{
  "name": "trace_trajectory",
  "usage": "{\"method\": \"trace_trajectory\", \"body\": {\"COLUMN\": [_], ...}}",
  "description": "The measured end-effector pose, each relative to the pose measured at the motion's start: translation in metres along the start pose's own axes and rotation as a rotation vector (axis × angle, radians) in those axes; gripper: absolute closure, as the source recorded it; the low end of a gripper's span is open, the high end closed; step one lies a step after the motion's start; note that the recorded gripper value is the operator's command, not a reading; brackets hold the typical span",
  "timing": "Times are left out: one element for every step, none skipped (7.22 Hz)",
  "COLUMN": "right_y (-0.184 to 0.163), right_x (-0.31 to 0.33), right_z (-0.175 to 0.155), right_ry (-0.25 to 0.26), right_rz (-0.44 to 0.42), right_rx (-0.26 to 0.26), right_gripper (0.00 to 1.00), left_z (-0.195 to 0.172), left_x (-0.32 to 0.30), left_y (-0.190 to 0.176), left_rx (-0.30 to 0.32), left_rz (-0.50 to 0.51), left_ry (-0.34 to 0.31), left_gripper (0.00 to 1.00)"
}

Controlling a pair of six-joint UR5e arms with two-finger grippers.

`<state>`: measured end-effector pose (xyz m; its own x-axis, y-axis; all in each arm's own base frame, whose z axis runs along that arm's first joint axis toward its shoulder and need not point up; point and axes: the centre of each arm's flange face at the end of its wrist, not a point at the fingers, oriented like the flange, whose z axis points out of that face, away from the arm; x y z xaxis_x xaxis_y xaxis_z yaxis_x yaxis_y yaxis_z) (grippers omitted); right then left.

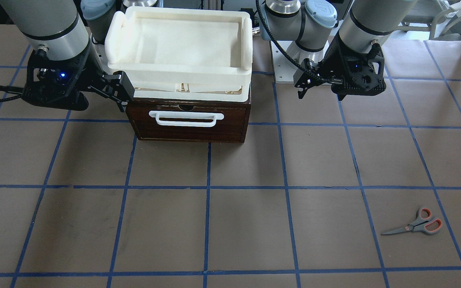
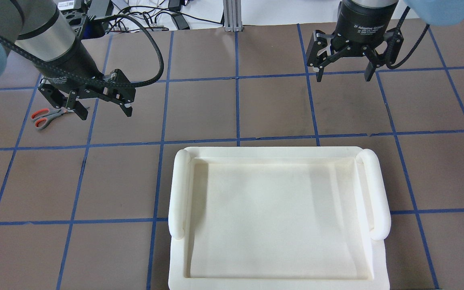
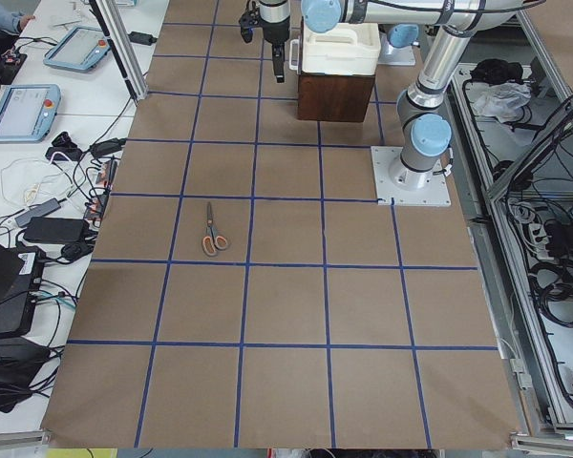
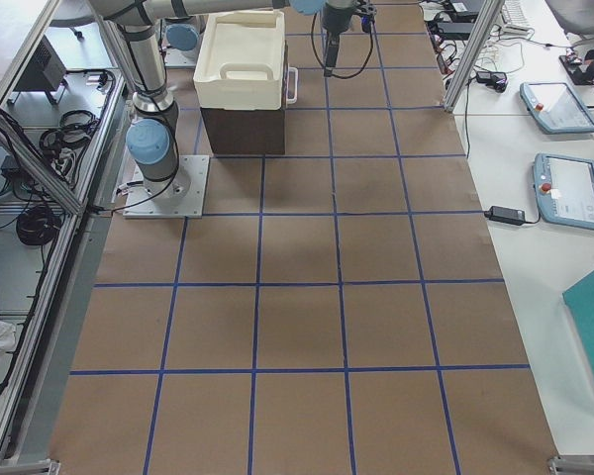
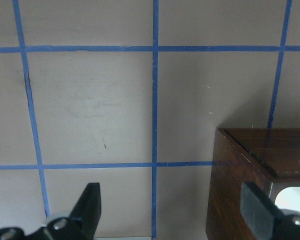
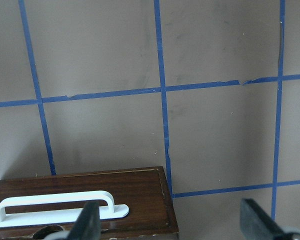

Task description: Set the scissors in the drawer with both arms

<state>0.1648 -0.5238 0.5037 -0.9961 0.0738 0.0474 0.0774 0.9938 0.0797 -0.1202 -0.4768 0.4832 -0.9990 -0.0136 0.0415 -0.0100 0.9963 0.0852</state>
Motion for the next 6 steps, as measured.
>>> {"method": "trace_trajectory", "body": {"right_y": [0.001, 0.001, 0.001, 0.0, 0.0, 0.0], "right_x": [0.0, 0.0, 0.0, 0.001, 0.001, -0.003], "right_z": [0.0, 0.001, 0.0, -0.001, -0.002, -0.001], "right_ry": [0.0, -0.003, -0.009, -0.011, -0.013, -0.021], "right_rz": [0.0, -0.002, -0.005, 0.006, 0.083, 0.25], "right_rx": [-0.005, -0.009, -0.007, 0.003, 0.012, 0.015], "right_gripper": [0.0, 0.0, 0.0, 0.0, 0.0, 0.0], "left_z": [0.0, 0.0, 0.0, 0.002, 0.009, 0.018], "left_x": [0.0, 0.0, -0.006, -0.026, -0.064, -0.11], "left_y": [0.0, 0.001, 0.0, -0.006, -0.017, -0.032], "left_rx": [-0.001, -0.002, -0.003, -0.01, -0.025, -0.016], "left_rz": [0.005, 0.016, 0.078, 0.206, 0.33, 0.461], "left_ry": [0.0, -0.001, -0.012, -0.029, -0.03, -0.028], "left_gripper": [0.01, 0.0, 0.0, 0.0, 0.0, 0.0]}}
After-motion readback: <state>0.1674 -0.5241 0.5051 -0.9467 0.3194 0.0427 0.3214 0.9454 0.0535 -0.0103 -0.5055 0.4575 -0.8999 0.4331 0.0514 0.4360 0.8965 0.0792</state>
